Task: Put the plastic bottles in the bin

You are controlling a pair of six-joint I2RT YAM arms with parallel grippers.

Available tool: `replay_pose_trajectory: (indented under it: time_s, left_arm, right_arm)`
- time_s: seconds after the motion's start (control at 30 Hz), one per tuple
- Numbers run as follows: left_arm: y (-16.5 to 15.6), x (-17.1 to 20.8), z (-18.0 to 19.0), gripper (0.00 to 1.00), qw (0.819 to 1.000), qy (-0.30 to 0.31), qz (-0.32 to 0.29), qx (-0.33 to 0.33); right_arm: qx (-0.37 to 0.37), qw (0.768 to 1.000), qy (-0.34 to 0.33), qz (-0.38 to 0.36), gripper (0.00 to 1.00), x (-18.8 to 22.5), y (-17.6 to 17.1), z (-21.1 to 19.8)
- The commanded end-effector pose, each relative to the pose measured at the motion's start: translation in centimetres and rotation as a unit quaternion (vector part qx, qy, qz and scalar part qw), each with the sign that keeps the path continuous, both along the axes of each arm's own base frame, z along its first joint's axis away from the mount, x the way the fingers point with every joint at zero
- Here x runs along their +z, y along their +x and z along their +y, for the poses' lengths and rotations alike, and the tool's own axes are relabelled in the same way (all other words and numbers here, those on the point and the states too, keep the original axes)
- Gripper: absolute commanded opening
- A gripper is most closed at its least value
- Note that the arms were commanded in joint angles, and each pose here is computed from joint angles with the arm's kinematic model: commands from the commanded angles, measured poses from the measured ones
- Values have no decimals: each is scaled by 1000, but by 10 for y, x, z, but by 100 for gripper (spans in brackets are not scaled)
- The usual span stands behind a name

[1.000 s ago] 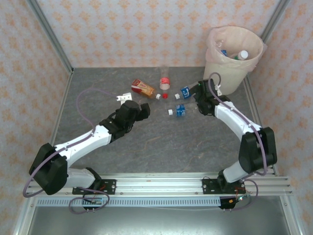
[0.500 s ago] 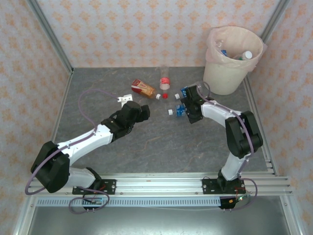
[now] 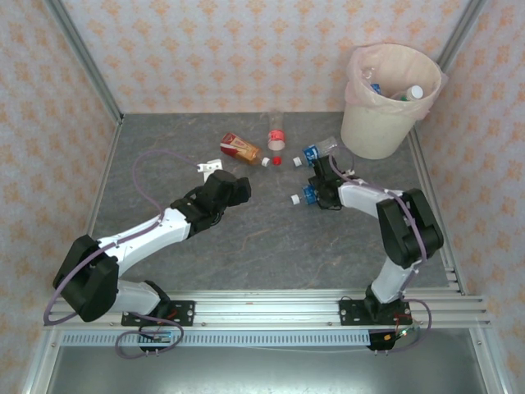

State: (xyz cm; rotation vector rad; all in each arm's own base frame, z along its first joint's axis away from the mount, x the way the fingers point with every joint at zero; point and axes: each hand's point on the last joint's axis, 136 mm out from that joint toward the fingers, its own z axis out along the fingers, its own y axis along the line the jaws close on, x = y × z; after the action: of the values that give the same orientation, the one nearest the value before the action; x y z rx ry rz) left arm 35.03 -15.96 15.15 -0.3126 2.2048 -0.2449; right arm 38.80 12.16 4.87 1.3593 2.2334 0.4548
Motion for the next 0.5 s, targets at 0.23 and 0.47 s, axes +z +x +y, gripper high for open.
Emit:
replay_pose_trajectory:
  time_s: [0.23, 0.47]
  left_arm:
    - [9, 10, 4, 100, 1000, -2, -10, 26]
    - [10, 7, 3, 100, 1000, -3, -5, 25]
  right_arm:
    - [63, 939, -244, -232, 37, 185, 17, -55]
    - [20, 889, -333, -314, 35, 309, 45, -109]
